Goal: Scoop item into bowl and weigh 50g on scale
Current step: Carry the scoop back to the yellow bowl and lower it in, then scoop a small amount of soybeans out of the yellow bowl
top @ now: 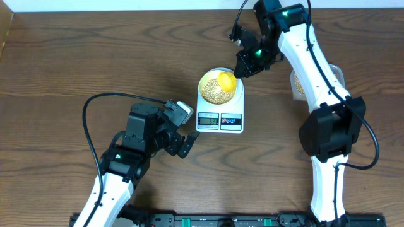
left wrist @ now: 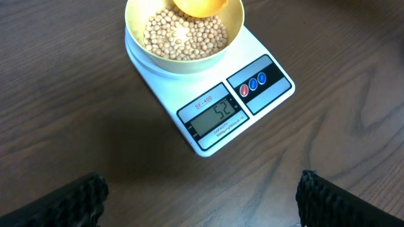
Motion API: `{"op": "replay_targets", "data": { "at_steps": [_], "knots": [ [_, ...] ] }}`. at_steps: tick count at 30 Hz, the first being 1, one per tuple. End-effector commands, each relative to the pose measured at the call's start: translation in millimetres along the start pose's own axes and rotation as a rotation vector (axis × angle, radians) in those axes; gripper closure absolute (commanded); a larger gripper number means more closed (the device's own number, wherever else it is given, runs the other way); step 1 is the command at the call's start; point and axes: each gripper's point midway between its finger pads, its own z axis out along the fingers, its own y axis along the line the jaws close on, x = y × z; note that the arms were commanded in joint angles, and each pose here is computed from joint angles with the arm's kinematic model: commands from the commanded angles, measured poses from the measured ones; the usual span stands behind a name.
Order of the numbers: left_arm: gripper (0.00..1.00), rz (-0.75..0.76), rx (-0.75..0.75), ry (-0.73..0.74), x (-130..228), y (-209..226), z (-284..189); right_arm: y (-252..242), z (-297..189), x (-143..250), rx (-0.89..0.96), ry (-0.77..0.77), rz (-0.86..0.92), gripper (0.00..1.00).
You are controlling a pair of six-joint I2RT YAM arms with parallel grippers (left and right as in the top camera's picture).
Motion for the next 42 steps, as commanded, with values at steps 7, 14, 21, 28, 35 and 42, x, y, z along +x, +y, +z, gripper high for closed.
{"op": "replay_targets", "data": {
  "at_steps": [7, 14, 21, 28, 35, 42],
  "knots": [
    [0.03, 0.012, -0.009, -0.001, -1, 2, 0, -5, 7, 3, 0.032, 0.028, 0.013, 0.99],
    [0.02, 0.012, -0.009, -0.001, -1, 2, 0, -3, 10, -7, 0.041, -0.006, -0.017, 0.99],
    [0.03, 0.012, -0.009, -0.001, -1, 2, 0, 11, 22, -17, 0.041, -0.023, -0.072, 0.99],
    [0.02, 0.012, -0.009, -0.001, -1, 2, 0, 12, 39, -12, 0.121, 0.029, -0.089, 0.99],
    [0.02, 0.012, -0.009, -0.001, -1, 2, 0, 15, 42, -11, 0.134, 0.041, -0.1, 0.99],
    [0.02, 0.012, -0.009, -0.001, -1, 2, 0, 13, 40, -14, 0.144, 0.03, -0.102, 0.99]
  ]
}}
